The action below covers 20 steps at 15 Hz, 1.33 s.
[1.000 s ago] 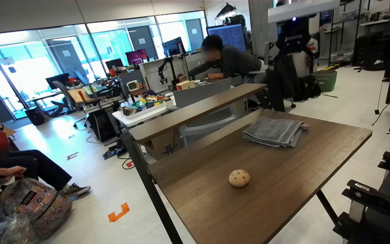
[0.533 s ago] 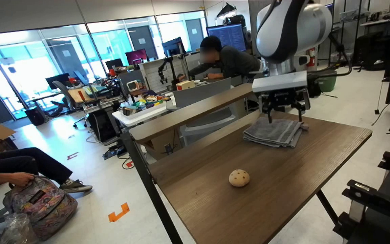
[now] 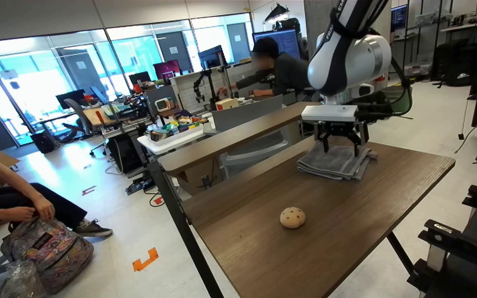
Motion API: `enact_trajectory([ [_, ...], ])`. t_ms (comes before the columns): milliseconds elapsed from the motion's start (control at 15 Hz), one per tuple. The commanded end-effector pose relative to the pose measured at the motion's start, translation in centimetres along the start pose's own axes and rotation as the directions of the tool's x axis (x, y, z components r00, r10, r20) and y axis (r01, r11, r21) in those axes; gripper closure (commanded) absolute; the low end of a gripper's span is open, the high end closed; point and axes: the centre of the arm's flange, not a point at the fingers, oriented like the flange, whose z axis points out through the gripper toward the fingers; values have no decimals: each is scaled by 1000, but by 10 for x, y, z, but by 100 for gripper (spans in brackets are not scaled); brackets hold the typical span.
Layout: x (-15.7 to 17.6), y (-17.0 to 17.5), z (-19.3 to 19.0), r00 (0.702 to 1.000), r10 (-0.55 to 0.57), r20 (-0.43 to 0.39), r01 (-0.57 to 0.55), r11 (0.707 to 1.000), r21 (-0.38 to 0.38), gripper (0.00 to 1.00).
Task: Wipe the table with the grey cloth
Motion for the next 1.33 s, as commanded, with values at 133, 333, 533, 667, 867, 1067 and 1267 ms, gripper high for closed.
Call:
enact_trajectory([
  [133,-10,1,11,1000,-3,22,3,1000,-8,0],
  [333,-11,0,11,1000,-4,24,4,1000,-7,0],
  [533,-9,-22,28,999,48,19,-48,998,-33,0],
  [667,14,-41,63,990,140,-6,-140,986,-87,0],
  [867,48,-28,101,957,282,-63,-289,945,-154,0],
  [1067,89,-24,103,906,417,-78,-424,889,-174,0],
  [1267,124,-27,103,833,551,-56,-551,816,-175,0],
])
